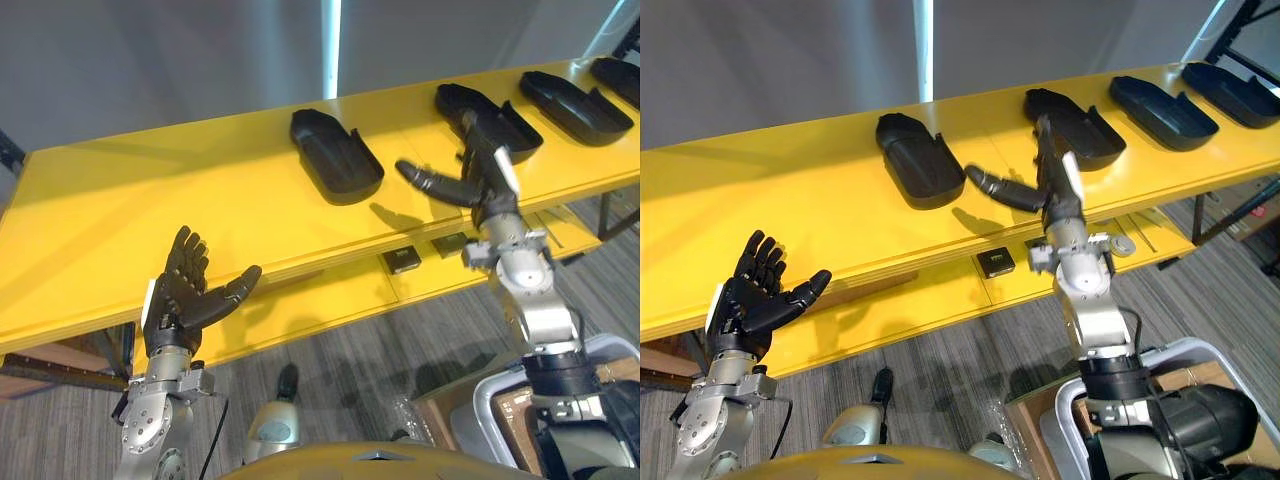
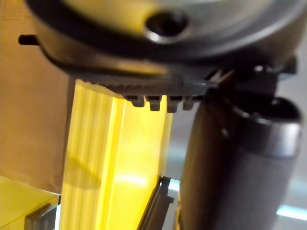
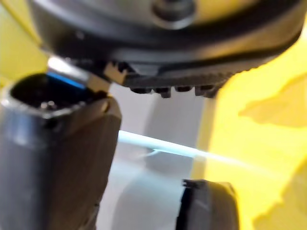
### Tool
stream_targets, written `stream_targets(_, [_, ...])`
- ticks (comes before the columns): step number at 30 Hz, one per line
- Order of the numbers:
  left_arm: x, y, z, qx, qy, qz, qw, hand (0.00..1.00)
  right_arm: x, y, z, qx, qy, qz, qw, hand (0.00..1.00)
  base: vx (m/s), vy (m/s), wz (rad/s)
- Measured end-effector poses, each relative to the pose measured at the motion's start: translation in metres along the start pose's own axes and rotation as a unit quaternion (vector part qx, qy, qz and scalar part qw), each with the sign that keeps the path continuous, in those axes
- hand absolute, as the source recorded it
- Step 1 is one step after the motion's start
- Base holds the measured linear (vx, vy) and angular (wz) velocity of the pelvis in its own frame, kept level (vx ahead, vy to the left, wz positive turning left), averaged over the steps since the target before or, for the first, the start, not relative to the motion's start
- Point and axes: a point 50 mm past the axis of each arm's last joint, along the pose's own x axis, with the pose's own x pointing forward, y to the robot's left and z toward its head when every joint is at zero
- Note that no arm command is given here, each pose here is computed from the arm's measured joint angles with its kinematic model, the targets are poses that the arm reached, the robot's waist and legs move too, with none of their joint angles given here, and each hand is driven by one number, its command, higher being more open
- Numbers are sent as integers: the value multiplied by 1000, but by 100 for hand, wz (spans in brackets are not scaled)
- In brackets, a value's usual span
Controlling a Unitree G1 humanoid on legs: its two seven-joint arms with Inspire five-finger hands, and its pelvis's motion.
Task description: Walk over and take three plastic housings, then place them on the shelf
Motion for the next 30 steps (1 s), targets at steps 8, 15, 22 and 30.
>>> stream_targets(8, [0,-2,1,-2,-4,0,1000,100,-1,18,-3,57,6,63,996,100,1,0,-2])
stream_targets(15, [1,-6,0,-3,-4,-11,1000,100,1,40,-12,109,16,105,988,100,-29,-7,4])
stream_targets(22, [1,-10,-1,-7,-3,-24,1000,100,9,50,-19,119,33,104,987,100,-23,-12,5])
stream_targets(30, [1,-13,0,-10,-7,-34,999,100,24,50,-17,114,30,99,988,100,-1,-9,5])
